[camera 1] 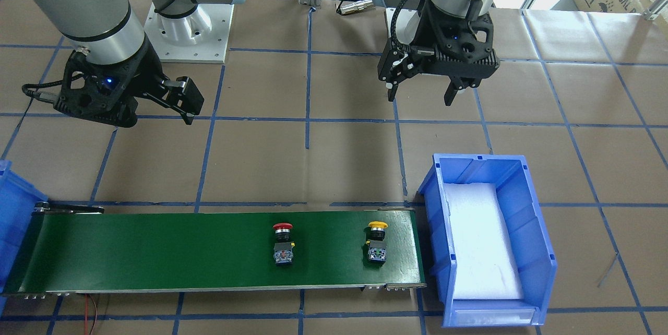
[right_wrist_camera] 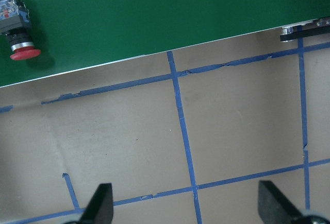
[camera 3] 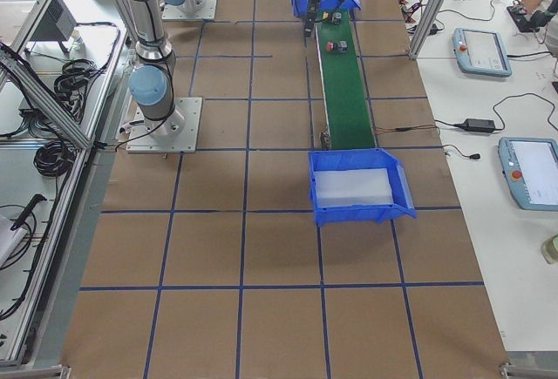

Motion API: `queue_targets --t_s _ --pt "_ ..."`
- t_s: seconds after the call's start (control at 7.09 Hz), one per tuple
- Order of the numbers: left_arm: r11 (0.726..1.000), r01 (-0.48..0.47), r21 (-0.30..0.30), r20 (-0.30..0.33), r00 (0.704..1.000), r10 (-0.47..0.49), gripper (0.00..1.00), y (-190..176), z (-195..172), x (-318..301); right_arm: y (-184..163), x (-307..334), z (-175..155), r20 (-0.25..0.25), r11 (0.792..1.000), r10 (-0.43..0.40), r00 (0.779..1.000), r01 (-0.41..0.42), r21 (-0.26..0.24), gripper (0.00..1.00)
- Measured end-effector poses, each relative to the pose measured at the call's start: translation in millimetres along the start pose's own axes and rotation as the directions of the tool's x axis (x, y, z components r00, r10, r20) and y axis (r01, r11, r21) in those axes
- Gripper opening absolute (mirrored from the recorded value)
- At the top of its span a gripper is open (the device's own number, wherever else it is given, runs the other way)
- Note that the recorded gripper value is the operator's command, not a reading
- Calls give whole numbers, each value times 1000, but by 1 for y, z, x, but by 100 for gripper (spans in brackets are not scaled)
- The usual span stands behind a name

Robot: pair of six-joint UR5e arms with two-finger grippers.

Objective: Transport two buttons from left to right
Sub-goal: 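Withdraw the left gripper above the bin as the belt carries buttons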

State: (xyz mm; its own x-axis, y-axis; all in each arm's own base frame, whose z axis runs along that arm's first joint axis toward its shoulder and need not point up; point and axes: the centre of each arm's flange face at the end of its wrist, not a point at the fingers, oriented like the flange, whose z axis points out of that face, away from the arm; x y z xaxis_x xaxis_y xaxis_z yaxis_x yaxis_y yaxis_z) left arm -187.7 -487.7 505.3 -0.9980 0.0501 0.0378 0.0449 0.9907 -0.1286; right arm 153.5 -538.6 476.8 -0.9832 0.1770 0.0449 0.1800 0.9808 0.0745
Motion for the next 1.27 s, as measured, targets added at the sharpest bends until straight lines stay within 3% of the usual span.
queue_targets --t_s 0.28,0.56,0.99,1.27 --pt "998 -9 63 -10 1000 10 100 -2 -6 3 1 0 -1 2 1000 -1 1000 1 2 100" --pt "997 0 80 -12 1000 1 100 -2 -7 4 0 -1 -1 2 1000 -1 1000 1 2 100" --pt "997 -3 74 -13 1000 4 100 -4 -5 4 0 -1 0 2 1000 -2 1000 2 1 100" --pt "1000 4 20 0 1000 -4 100 -1 -11 0 -1 -1 0 2 1000 -3 1000 3 1 100"
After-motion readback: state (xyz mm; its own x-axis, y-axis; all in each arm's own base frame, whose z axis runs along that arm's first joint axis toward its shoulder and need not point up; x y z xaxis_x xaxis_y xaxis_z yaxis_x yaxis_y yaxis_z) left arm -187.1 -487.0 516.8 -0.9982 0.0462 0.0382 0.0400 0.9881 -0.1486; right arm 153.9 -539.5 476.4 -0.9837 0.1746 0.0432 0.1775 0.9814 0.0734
